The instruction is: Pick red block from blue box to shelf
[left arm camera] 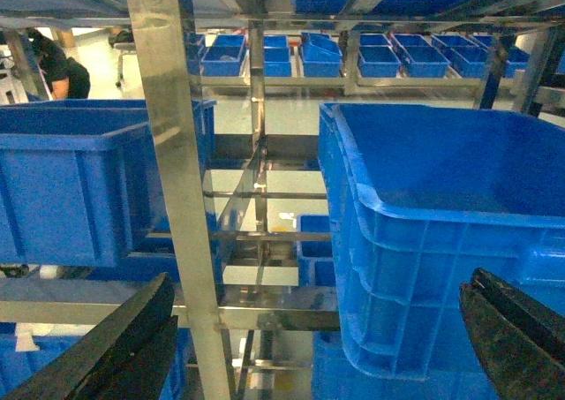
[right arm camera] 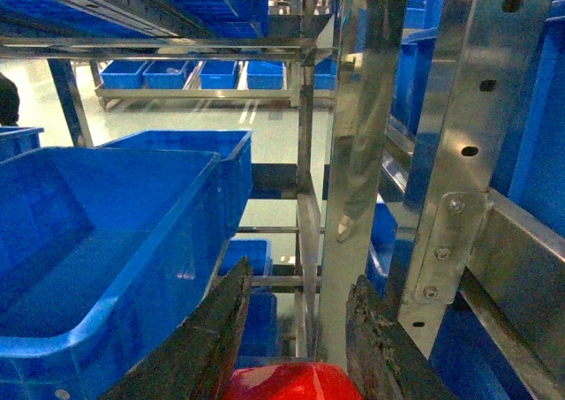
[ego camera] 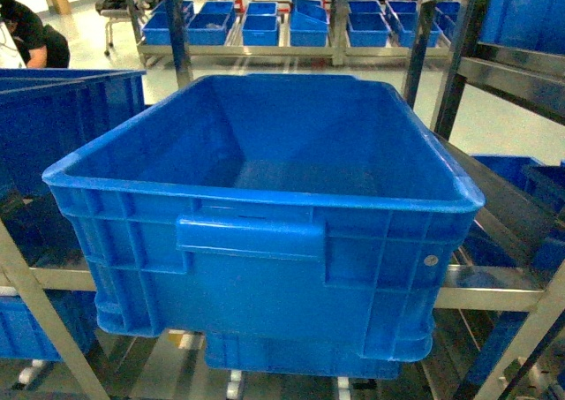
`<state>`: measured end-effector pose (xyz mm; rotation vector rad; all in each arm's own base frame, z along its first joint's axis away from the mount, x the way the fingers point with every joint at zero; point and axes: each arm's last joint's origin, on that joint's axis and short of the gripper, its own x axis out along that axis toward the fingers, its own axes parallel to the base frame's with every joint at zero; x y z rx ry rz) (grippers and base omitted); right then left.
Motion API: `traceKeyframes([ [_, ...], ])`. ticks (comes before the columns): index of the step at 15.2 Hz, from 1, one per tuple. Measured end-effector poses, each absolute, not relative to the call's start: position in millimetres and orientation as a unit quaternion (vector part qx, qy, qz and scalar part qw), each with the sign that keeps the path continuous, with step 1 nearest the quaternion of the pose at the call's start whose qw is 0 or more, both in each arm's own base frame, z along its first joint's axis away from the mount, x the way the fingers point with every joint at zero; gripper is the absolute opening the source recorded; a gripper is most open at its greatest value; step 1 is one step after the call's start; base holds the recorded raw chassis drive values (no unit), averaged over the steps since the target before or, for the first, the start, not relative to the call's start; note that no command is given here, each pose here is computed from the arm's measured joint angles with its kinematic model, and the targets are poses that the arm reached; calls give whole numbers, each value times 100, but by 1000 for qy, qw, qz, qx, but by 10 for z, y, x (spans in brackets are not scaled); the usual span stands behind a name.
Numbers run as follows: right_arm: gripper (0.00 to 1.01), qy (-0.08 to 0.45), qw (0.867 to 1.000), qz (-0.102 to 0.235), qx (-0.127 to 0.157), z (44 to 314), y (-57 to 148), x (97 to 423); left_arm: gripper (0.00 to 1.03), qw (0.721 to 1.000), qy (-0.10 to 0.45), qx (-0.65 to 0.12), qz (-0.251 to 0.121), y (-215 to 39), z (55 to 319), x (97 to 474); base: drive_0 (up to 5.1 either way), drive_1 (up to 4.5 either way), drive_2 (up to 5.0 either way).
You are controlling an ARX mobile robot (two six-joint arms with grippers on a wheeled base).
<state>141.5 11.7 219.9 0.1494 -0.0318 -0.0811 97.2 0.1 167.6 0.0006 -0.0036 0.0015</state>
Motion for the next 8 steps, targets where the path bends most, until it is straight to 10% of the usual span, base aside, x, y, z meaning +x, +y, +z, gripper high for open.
traceKeyframes([
  [8, 27, -16, 996, -41, 75, 2199, 116, 1415, 98, 1000, -2, 0, 1, 1, 1675, 972, 0, 0, 0],
])
